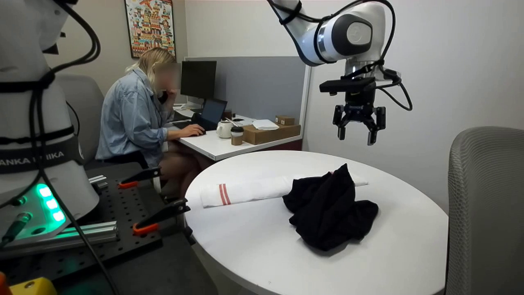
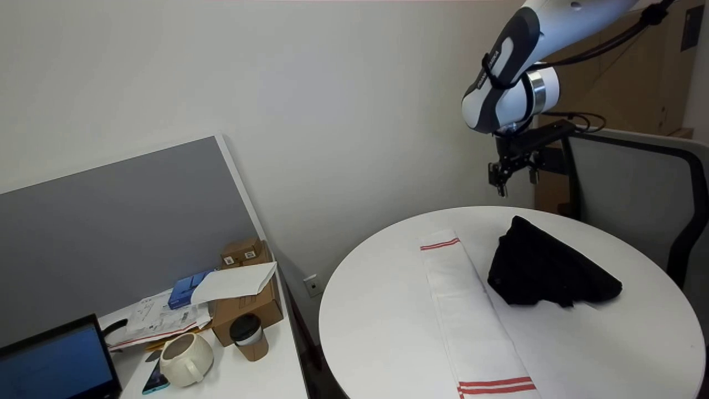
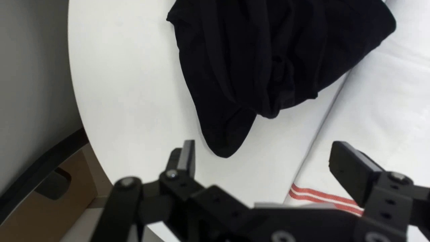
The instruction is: Remove the black t-shirt from the backrest of the chair and put it on the round table
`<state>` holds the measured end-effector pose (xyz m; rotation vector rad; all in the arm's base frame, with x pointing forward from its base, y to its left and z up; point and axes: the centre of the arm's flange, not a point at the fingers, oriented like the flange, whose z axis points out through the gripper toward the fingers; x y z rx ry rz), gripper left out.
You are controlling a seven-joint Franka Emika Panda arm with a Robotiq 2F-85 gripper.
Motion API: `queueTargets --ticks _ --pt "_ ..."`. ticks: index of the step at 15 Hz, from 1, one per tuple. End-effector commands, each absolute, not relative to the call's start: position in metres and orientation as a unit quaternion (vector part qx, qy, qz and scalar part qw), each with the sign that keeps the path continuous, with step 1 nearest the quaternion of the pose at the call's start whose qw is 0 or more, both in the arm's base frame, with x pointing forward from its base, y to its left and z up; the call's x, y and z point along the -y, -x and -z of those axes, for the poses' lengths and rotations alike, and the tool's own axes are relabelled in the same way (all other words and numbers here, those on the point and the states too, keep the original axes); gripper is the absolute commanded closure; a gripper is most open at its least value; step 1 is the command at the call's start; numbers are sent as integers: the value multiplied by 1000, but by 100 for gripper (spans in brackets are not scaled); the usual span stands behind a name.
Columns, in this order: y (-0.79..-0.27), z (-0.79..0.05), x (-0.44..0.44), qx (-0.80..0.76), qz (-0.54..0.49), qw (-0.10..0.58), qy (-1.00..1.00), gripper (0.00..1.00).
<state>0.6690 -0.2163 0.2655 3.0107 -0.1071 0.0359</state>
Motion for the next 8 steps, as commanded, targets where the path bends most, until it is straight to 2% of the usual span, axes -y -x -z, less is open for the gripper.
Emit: queueTargets --ticks 1,8 --pt "-647 -313 204 59 -8 35 -998 0" --pt "-607 -377 152 68 -14 12 -997 0"
